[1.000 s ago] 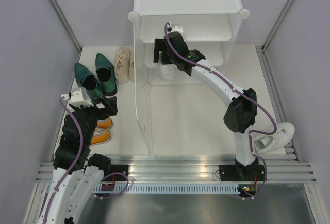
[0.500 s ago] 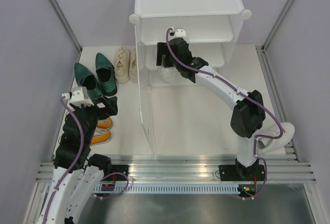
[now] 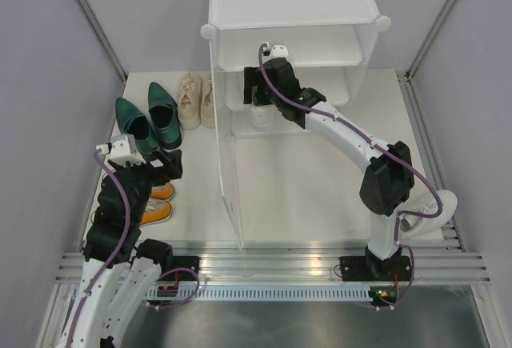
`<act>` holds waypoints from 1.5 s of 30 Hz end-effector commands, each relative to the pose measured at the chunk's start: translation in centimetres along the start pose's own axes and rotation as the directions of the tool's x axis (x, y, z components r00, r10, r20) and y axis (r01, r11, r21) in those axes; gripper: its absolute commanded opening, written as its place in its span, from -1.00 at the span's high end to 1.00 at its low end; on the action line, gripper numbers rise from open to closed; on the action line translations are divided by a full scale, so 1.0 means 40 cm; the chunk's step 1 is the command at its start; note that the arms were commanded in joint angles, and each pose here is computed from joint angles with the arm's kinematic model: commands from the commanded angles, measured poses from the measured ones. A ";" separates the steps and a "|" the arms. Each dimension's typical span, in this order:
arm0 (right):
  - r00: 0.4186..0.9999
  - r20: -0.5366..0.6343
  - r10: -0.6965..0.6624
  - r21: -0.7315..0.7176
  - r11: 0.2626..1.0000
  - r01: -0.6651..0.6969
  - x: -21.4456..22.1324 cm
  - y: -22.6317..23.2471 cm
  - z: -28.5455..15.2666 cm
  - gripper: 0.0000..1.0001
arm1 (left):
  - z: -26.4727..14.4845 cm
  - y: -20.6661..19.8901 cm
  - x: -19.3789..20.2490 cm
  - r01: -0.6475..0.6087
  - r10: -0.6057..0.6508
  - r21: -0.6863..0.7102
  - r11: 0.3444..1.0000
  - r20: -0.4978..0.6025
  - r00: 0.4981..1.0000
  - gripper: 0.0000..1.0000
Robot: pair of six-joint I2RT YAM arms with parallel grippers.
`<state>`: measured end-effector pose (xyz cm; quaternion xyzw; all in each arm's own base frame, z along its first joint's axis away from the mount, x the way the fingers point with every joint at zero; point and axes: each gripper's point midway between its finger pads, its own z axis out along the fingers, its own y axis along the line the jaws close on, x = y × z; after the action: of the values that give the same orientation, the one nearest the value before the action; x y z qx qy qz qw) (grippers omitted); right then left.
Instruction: Place and organize the shoes in the shoe cabinet
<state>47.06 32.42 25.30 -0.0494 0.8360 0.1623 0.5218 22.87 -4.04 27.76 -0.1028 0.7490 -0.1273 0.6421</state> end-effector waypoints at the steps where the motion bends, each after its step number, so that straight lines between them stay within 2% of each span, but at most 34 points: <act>1: 0.966 0.259 0.006 -0.086 0.996 0.017 -0.251 0.051 -0.150 -0.96 | 0.011 -0.002 -0.004 -0.009 0.010 -0.001 1.000 0.011 1.000 -0.99; 7: 0.954 0.280 -0.104 -0.068 0.989 0.128 -0.227 0.033 -0.151 -0.96 | 0.012 0.002 -0.003 -0.012 0.012 -0.010 1.000 0.010 1.000 -0.99; 10: 0.949 0.283 -0.139 -0.049 0.986 0.159 -0.165 0.005 -0.137 -0.96 | 0.014 0.002 -0.004 -0.013 0.013 -0.011 1.000 0.007 1.000 -0.99; 19: 0.905 0.389 -0.173 -0.116 0.965 0.235 -0.136 0.017 -0.155 -0.96 | 0.011 -0.011 -0.013 -0.020 0.020 0.014 1.000 0.007 1.000 -0.99; 21: 0.897 0.406 -0.178 -0.136 0.958 0.252 -0.144 0.028 -0.162 -0.96 | 0.002 -0.051 -0.024 -0.018 0.019 0.095 0.995 -0.001 1.000 -0.99; 24: 0.890 0.406 -0.209 -0.133 0.950 0.284 -0.140 0.030 -0.157 -0.96 | -0.027 -0.114 -0.093 0.019 -0.024 0.195 0.981 0.025 0.999 -0.99; 25: 0.893 0.398 -0.213 -0.133 0.949 0.286 -0.129 0.028 -0.152 -0.96 | -0.049 -0.142 -0.152 0.051 -0.066 0.228 0.972 0.061 0.996 -0.99; 27: 0.878 0.402 -0.261 -0.134 0.931 0.339 -0.114 0.029 -0.147 -0.96 | -0.055 -0.196 -0.200 0.080 -0.099 0.303 0.950 0.048 0.994 -0.99; 28: 0.876 0.391 -0.283 -0.135 0.924 0.359 -0.085 0.023 -0.138 -0.96 | -0.080 -0.227 -0.271 0.080 -0.117 0.344 0.935 0.089 0.989 -0.99; 29: 0.863 0.411 -0.294 -0.126 0.919 0.373 -0.089 0.021 -0.140 -0.96 | -0.084 -0.252 -0.294 0.079 -0.119 0.378 0.922 0.085 0.989 -0.99; 30: 0.859 0.406 -0.311 -0.120 0.914 0.387 -0.074 0.016 -0.133 -0.96 | -0.052 -0.272 -0.301 0.079 -0.108 0.386 0.919 0.052 0.993 -0.98; 31: 0.859 0.395 -0.324 -0.117 0.910 0.397 -0.054 0.009 -0.127 -0.96 | -0.070 -0.300 -0.359 0.068 -0.113 0.421 0.904 0.084 0.990 -0.98; 36: 0.841 0.402 -0.362 -0.096 0.897 0.432 -0.046 0.000 -0.128 -0.96 | -0.042 -0.405 -0.447 0.054 -0.097 0.543 0.838 0.051 0.994 -0.98; 37: 0.840 0.407 -0.360 -0.092 0.898 0.430 -0.055 0.000 -0.129 -0.96 | -0.002 -0.421 -0.432 0.067 -0.085 0.550 0.833 0.007 0.996 -0.98; 41: 0.845 0.403 -0.352 -0.094 0.903 0.420 -0.090 0.010 -0.139 -0.96 | 0.029 -0.469 -0.425 0.095 -0.071 0.610 0.787 -0.063 0.995 -0.98; 45: 0.847 0.437 -0.303 -0.112 0.916 0.386 -0.155 0.028 -0.183 -0.96 | 0.050 -0.465 -0.414 0.082 -0.055 0.597 0.798 -0.064 0.996 -0.98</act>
<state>43.15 31.61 23.95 -0.2399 0.7353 0.1463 0.6168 28.75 -15.82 47.55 0.0628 0.6946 -0.3572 0.6213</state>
